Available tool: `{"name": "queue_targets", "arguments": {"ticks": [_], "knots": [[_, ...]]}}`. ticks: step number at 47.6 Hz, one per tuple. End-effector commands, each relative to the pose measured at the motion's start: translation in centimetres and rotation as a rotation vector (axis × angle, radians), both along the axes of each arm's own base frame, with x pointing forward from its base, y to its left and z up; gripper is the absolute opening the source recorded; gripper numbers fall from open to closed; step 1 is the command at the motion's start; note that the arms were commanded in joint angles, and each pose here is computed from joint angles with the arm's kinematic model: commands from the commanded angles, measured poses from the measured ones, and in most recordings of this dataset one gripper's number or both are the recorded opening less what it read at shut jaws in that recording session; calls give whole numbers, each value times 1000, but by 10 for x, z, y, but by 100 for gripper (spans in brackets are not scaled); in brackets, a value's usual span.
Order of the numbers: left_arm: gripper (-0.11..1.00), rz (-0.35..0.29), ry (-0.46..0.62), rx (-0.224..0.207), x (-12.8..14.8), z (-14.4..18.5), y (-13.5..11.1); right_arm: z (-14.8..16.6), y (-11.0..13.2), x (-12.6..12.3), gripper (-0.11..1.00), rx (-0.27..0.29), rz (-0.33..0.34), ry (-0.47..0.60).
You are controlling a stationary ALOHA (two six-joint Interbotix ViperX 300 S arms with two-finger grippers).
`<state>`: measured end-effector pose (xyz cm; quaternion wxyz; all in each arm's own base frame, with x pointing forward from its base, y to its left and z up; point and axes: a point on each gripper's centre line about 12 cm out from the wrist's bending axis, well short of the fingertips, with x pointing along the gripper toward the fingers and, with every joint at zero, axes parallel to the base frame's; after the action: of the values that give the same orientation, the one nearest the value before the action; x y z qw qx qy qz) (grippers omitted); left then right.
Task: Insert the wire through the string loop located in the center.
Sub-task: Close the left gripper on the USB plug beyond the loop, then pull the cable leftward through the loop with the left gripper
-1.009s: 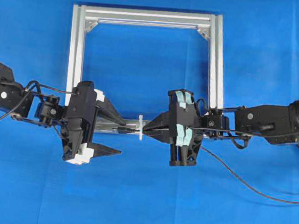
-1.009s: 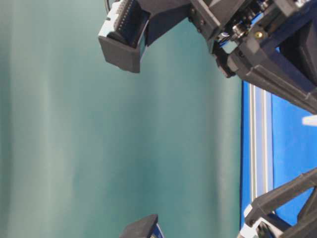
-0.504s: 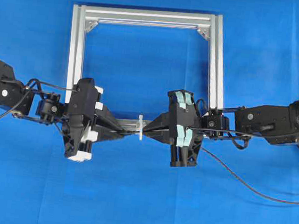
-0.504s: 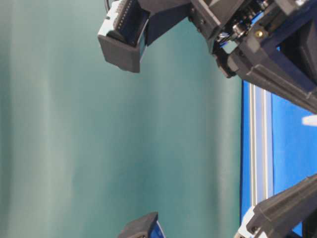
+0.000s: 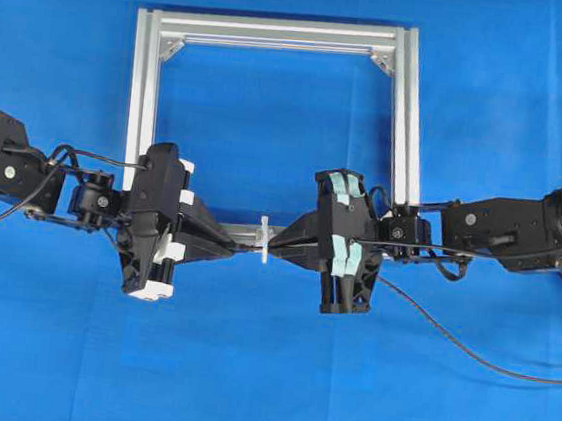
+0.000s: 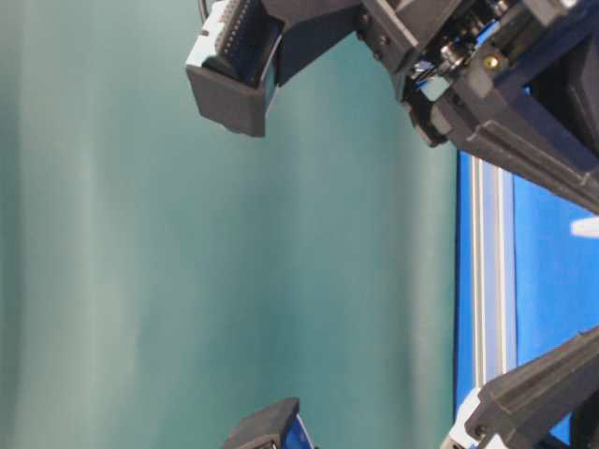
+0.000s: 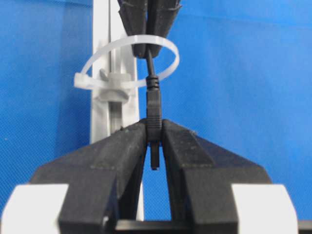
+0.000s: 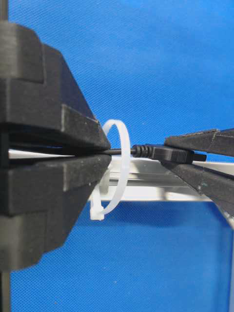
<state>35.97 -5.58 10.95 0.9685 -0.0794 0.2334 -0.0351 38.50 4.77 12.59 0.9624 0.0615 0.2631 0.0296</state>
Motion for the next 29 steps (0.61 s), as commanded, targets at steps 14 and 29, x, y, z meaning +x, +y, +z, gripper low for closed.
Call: {"name": "queue_targets", "arguments": {"ticks": [14,29], "knots": [[8,0,-41,-4,6,12,0,7,0,2,-2,0,1,-12],[8,0,-41,-4,6,12,0,5,-1,1,53,0,-1,1]]}}
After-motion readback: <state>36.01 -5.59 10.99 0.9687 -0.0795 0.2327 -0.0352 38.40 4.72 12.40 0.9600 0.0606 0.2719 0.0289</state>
